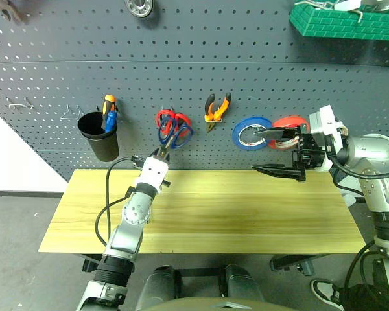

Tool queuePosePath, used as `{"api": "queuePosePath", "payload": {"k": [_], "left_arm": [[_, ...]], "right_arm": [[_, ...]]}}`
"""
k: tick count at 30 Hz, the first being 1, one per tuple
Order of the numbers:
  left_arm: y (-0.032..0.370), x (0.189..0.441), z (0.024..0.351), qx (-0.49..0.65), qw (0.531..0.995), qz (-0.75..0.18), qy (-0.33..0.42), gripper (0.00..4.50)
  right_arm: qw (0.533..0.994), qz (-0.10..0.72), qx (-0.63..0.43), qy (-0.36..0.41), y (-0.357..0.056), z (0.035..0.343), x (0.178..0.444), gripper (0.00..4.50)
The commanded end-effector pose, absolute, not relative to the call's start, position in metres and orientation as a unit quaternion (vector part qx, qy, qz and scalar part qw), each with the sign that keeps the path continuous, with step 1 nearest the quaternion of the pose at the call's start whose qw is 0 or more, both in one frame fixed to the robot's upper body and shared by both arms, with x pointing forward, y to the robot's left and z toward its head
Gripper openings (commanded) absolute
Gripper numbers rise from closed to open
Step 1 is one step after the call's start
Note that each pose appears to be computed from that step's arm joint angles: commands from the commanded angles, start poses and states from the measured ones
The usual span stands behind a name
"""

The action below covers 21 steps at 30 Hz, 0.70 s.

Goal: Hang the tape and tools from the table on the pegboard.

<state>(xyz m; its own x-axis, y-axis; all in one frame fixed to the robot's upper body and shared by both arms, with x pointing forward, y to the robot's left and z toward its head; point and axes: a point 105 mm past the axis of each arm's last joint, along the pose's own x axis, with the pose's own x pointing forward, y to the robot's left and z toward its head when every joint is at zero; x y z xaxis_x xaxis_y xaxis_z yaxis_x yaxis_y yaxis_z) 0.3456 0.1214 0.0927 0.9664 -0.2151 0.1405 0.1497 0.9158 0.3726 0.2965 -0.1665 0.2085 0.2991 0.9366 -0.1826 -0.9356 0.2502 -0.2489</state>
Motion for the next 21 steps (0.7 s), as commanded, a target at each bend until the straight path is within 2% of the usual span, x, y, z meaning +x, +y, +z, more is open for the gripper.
{"api": "queuePosePath", "payload": {"k": [1,6,11,15,19,21], "left_arm": [[0.123,0.346,0.102,0.171,0.976,-0.085,-0.104,2.82],[0.127,0.335,0.118,0.161,0.971,-0.103,-0.143,4.47],[0.146,0.313,0.132,0.17,0.961,-0.122,-0.179,4.47],[0.172,0.291,0.137,0.18,0.962,-0.107,-0.176,4.47],[0.194,0.269,0.118,0.2,0.97,-0.082,-0.111,4.47],[0.193,0.261,0.093,0.187,0.976,-0.102,-0.044,4.47]], "right_arm": [[0.788,0.589,-0.177,-0.02,-0.168,0.222,0.291,4.5],[0.79,0.586,-0.178,-0.019,-0.17,0.222,0.291,4.5],[0.789,0.588,-0.177,-0.017,-0.169,0.22,0.291,4.5],[0.784,0.595,-0.174,-0.015,-0.168,0.219,0.291,4.5],[0.775,0.608,-0.172,-0.007,-0.166,0.218,0.29,4.5],[0.769,0.616,-0.171,-0.002,-0.166,0.218,0.288,4.5]]}}
